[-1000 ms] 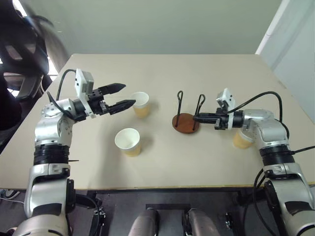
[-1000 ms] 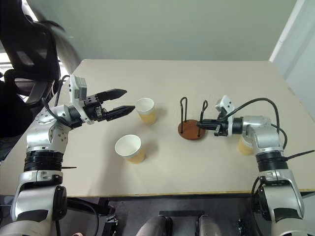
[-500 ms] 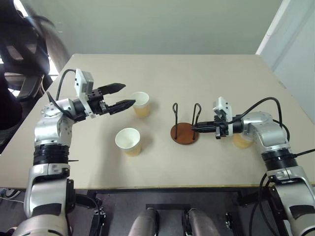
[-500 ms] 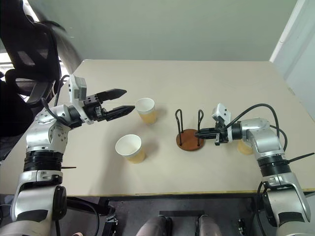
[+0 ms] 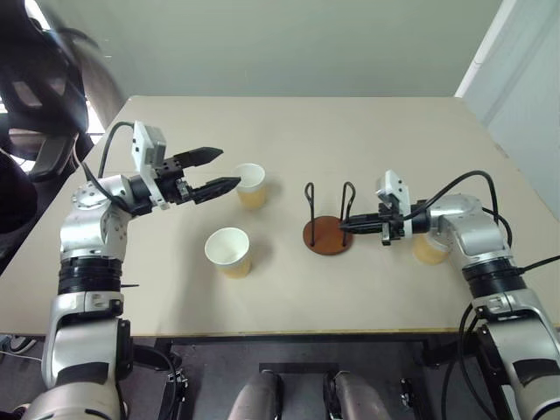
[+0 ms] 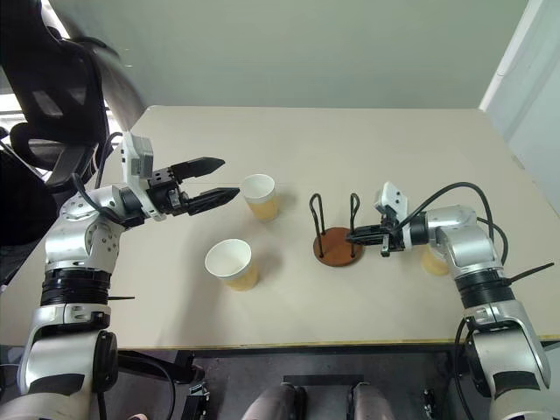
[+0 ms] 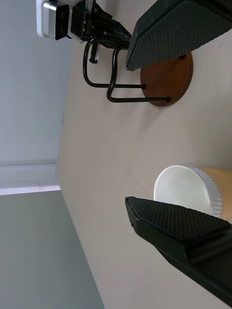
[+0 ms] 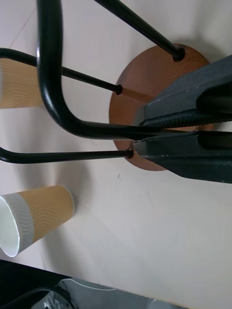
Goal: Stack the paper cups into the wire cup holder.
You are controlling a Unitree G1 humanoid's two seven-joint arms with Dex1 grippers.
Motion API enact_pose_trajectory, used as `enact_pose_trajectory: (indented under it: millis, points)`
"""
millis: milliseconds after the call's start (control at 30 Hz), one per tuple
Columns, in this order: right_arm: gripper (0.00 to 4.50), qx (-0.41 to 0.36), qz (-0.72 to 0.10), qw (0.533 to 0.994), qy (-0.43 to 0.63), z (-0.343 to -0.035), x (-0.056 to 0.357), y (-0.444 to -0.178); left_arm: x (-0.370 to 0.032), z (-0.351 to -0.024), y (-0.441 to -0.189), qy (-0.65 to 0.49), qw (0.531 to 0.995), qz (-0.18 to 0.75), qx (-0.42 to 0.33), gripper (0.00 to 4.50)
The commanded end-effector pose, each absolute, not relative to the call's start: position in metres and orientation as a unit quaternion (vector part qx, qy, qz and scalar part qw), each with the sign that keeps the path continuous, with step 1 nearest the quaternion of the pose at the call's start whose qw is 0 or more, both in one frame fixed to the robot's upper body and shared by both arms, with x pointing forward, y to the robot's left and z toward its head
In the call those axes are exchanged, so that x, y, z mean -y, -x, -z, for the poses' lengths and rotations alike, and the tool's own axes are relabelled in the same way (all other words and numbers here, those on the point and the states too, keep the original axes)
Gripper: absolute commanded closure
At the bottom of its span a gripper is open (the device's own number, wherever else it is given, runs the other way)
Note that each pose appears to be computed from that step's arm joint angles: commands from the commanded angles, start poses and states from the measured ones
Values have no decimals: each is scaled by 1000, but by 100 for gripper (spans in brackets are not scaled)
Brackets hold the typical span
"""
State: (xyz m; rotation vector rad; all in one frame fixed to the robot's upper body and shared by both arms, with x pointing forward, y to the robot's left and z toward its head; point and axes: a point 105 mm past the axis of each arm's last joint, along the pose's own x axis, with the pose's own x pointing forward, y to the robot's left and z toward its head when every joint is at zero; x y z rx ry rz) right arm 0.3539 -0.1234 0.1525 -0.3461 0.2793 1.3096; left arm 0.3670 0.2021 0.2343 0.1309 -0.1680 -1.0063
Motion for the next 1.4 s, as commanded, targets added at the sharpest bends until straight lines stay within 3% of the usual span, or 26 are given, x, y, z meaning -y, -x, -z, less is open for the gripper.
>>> enact_pose_trajectory:
  millis: [33, 700, 733, 867, 1133, 1400]
  points:
    - [448, -108, -616, 760, 174, -165, 118, -353, -207, -249, -363, -80, 872, 473, 101, 0]
    - [448, -118, -615, 750, 214, -161, 119, -358, -206, -250, -363, -81, 872, 471, 102, 0]
    - [398, -121, -615, 749, 214, -160, 120, -358, -207, -250, -363, -81, 872, 471, 102, 0]
    - [283, -127, -613, 749, 215, -160, 122, -359, -207, -251, -363, -82, 873, 470, 103, 0]
    - [9, -124, -606, 753, 225, -161, 124, -363, -207, -251, -364, -80, 873, 469, 105, 0]
    - [4, -117, -601, 752, 244, -166, 131, -362, -206, -251, -366, -72, 875, 469, 100, 0]
